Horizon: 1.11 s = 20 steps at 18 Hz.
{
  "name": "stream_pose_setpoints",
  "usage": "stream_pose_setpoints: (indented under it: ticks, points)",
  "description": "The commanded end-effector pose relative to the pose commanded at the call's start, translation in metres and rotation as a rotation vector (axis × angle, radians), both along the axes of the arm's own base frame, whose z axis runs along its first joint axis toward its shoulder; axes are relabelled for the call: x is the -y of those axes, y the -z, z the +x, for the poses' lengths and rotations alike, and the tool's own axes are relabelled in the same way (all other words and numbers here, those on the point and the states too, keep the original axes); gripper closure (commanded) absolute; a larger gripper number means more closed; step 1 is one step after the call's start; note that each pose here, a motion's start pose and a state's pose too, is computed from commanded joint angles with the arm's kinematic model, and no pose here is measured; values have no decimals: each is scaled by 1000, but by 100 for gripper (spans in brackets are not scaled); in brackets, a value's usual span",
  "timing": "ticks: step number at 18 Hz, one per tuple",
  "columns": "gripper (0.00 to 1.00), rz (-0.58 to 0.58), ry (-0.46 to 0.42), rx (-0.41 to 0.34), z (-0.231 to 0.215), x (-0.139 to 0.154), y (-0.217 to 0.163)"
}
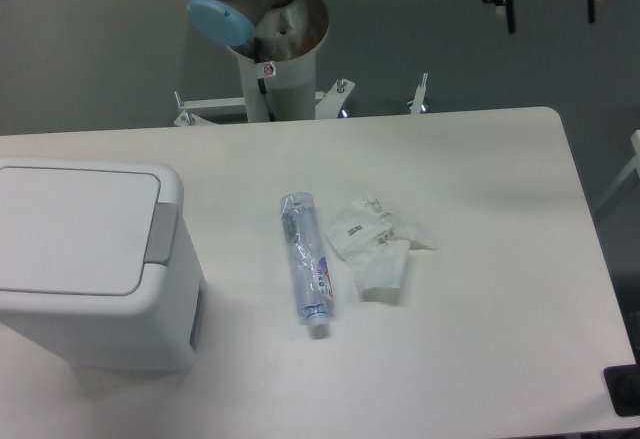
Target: Open the trash can
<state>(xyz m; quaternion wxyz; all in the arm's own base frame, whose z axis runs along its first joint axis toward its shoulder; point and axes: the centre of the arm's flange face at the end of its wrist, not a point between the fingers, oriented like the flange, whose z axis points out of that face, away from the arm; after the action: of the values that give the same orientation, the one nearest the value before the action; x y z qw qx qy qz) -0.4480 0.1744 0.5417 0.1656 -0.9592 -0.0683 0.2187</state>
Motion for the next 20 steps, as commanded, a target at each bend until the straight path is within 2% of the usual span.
stream_pose_setpoints:
  ticks: [5, 7, 17, 20]
  points:
    - [0, 4, -3, -4, 2, -1, -3]
    - [0, 33, -41, 10, 6, -6, -5]
    - [0, 274, -260, 149, 59, -108, -16]
    - [0, 347, -294, 201, 80, -146, -13]
